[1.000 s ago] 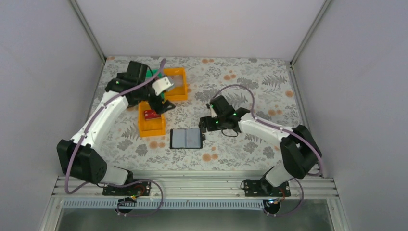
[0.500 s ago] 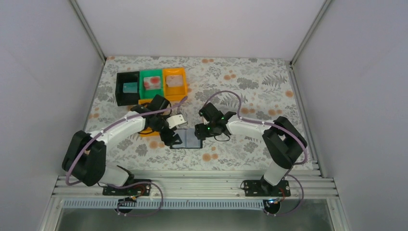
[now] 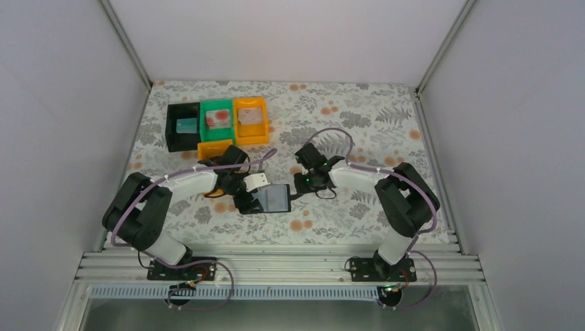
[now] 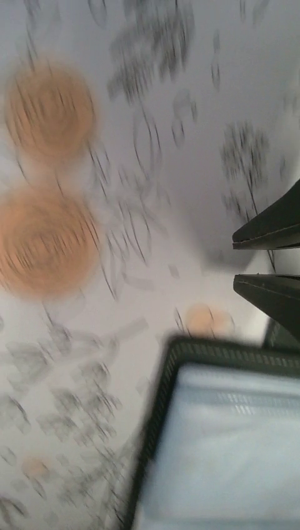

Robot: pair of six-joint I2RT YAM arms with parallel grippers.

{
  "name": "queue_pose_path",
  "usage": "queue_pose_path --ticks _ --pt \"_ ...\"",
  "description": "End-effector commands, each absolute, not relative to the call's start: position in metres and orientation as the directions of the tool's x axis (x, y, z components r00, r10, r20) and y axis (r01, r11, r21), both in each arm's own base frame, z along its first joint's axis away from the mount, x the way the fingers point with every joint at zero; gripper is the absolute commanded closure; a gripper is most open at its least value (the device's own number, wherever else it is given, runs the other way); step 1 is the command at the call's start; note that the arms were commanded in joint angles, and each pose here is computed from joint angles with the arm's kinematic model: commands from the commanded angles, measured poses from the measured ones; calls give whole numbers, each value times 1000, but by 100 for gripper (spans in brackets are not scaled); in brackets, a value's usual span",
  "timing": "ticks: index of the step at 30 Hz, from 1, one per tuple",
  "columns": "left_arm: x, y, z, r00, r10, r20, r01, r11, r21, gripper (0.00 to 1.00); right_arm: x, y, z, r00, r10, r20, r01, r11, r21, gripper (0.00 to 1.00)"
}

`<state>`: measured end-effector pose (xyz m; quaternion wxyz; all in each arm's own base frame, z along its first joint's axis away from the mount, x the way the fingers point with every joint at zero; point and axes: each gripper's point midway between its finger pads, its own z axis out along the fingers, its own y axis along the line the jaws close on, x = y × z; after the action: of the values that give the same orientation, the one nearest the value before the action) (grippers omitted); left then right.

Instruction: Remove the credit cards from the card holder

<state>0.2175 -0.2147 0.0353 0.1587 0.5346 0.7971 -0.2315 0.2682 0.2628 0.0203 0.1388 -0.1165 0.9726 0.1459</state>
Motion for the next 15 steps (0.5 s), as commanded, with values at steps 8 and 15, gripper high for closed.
queue_pose_path --ticks 8,15 --pt "240 -255 54 -258 722 -642 966 198 -165 16 333 176 45 -919 -140 -370 -203 969 138 96" --pt "244 -238 57 -309 733 -606 951 256 -174 16 277 259 95 -871 -228 -436 -394 855 339 17"
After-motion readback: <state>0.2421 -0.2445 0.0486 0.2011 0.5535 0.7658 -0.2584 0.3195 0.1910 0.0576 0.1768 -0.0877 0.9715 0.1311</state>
